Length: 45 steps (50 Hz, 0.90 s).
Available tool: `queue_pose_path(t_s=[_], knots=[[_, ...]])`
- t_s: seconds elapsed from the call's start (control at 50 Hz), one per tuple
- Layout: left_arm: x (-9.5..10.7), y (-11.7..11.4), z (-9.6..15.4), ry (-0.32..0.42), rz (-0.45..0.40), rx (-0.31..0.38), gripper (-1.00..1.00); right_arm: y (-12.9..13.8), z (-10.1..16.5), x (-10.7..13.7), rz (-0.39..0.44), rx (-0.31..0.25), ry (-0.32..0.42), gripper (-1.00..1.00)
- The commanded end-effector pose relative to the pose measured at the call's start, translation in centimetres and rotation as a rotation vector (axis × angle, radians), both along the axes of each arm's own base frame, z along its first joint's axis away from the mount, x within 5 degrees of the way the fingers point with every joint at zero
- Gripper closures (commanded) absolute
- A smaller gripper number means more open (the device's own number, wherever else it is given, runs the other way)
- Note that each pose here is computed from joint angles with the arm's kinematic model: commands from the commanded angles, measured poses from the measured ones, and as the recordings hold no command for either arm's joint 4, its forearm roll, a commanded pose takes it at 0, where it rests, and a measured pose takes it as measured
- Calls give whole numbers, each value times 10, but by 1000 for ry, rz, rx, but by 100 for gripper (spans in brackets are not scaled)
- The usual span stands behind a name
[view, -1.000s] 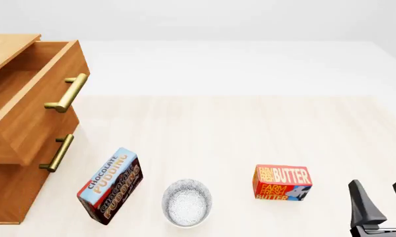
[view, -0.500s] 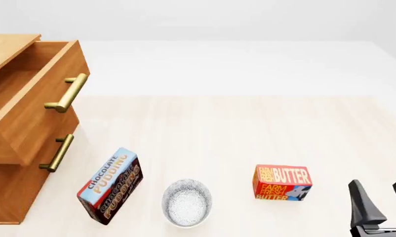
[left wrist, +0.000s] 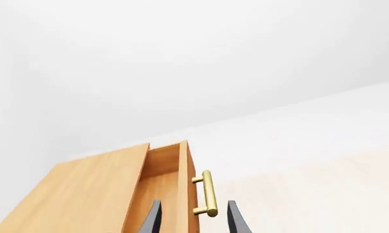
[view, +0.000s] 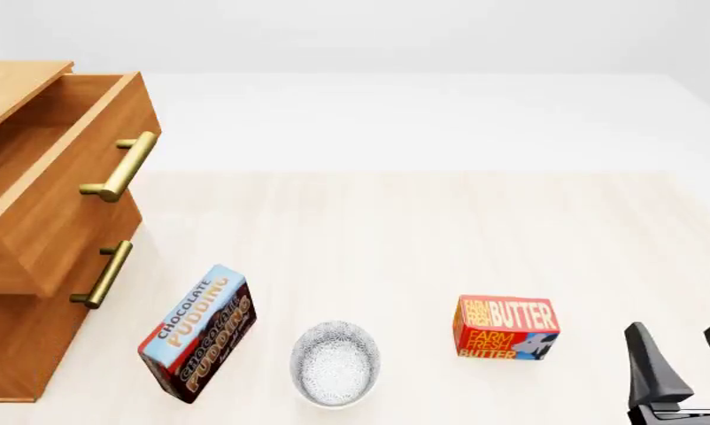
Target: Put the bowl in the top drawer of the cabinet.
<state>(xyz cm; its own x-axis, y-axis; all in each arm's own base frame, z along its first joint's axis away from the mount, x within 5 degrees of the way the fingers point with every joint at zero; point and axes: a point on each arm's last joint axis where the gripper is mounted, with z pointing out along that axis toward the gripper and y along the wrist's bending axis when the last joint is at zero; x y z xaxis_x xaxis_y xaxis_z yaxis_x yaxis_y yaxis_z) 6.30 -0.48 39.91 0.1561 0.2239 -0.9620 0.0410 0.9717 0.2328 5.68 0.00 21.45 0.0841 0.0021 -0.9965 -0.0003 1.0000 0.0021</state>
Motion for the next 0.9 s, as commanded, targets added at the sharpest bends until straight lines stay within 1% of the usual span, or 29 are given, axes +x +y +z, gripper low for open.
queue_pose_path(t_s=[0.02, 0.06, 0.08, 0.1, 0.12, 0.14, 0.2, 0.22, 0.24, 0.28, 0.3, 0.32, 0.38, 0.4, 0.42, 0.48, 0.5, 0.52, 0.56, 0.58, 0.6, 0.62, 0.64, 0.68, 0.72, 0.76, 0.82, 0.86, 0.9], knots=[[31, 2, 46, 84, 43, -58, -100, 0, 0, 0, 0, 0, 0, -100], [31, 3, 53, 108, 47, -77, -100, 0, 0, 0, 0, 0, 0, -100], [28, 3, 56, 97, 46, -69, -100, 0, 0, 0, 0, -1, 0, -100], [34, 2, 56, 127, 40, -90, -100, 0, 0, 0, 0, 0, 0, -100], [47, 1, 53, 159, 39, -107, -100, 0, 0, 0, 0, 0, 0, -100], [52, 1, 53, 167, 39, -114, -100, 0, 0, 0, 0, 0, 0, -100], [51, 0, 56, 166, 30, -121, -100, 0, 0, 0, 0, 0, 0, -100], [56, 1, 57, 169, 35, -129, -100, 0, 0, 0, 0, 0, 0, -100], [51, 2, 61, 151, 41, -130, -100, 0, 0, 0, 0, 0, 0, -100], [49, 2, 64, 159, 39, -145, -100, 0, 0, 0, 0, 0, 0, -100], [54, 2, 63, 183, 39, -161, -100, 0, 0, 0, 0, 0, 0, -100], [65, 1, 60, 207, 38, -176, -100, 0, 0, 0, 0, 0, 0, -100], [69, 1, 60, 208, 42, -176, -100, 0, 0, 0, 0, 0, 0, -100], [72, 1, 60, 212, 42, -175, -100, 0, 0, 0, 0, 0, 0, -100], [79, 1, 58, 233, 39, -190, -100, 0, 0, 0, 0, 0, 0, -100], [78, 1, 59, 231, 44, -188, -100, 0, 0, 0, 0, 0, 0, -100], [86, -1, 55, 273, 35, -223, -100, 0, 0, 0, 0, 0, 0, -100], [88, 0, 55, 281, 40, -235, -100, 0, 0, 0, 0, 0, 0, -100], [91, -1, 54, 284, 39, -235, -100, 0, 0, 0, 0, 0, 0, -100], [93, 1, 53, 284, 51, -227, -100, 0, 0, 0, 0, -1, 0, -100], [97, 0, 50, 304, 48, -244, -100, 0, 0, 0, 0, 0, 0, -100], [97, 0, 50, 304, 48, -244, -100, 0, 0, 0, 0, 0, 0, -100], [99, 0, 49, 320, 50, -256, -100, 0, 0, 0, 0, 0, 0, -100], [99, 1, 49, 314, 57, -249, -100, 0, 0, 0, 0, 0, 0, -100], [104, 2, 46, 329, 65, -263, -100, 0, 0, 0, 0, 0, 0, -100], [113, 1, 42, 364, 64, -291, -100, 0, 0, 0, 0, 0, 0, -100], [114, 5, 41, 351, 83, -274, -100, 0, 0, 0, 0, 0, 0, -100], [118, 5, 36, 370, 87, -283, -100, 0, 0, 0, 0, 0, 0, -100], [118, 6, 36, 374, 92, -287, -100, 0, 0, 0, 0, -1, 0, -100]])
